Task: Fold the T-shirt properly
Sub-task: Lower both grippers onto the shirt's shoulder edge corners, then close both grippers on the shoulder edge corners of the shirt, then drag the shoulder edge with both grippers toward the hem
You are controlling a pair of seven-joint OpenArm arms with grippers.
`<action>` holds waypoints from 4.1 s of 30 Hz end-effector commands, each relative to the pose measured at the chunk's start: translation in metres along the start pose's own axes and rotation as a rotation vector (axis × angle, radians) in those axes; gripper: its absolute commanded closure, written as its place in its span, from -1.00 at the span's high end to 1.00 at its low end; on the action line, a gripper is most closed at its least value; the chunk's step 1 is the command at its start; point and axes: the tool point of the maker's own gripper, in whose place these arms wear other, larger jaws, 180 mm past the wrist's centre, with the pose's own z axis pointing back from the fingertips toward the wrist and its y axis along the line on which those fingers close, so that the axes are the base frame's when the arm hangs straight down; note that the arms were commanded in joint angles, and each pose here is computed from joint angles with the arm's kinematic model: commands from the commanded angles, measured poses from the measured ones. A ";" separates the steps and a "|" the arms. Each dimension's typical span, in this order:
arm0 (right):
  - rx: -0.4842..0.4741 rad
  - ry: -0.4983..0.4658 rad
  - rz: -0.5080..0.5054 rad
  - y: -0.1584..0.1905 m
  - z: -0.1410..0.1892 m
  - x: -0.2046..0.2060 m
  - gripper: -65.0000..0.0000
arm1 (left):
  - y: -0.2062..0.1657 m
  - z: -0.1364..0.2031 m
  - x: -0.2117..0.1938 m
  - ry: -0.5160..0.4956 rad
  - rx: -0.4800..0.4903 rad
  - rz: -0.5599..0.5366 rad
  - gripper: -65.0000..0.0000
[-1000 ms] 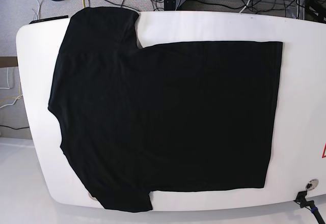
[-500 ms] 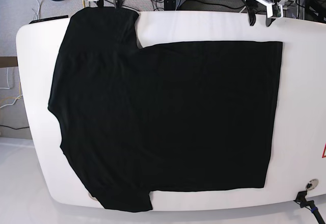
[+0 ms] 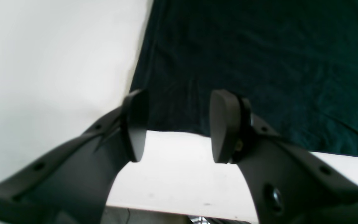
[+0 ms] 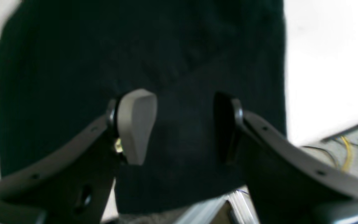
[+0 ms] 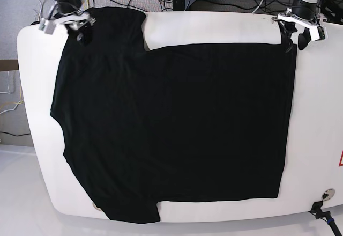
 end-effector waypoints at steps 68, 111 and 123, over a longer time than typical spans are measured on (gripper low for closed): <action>0.016 0.306 -0.090 -0.062 0.002 -0.058 -0.08 | 0.005 -0.002 0.019 -0.034 -0.021 -0.056 -0.07; 0.070 0.354 -0.084 -0.043 -0.006 -0.074 -1.00 | 0.073 -0.031 -0.020 0.300 0.047 0.153 0.44; 0.071 0.353 -0.086 -0.043 -0.006 -0.075 -1.00 | 0.037 -0.044 -0.059 0.404 -0.077 0.153 0.43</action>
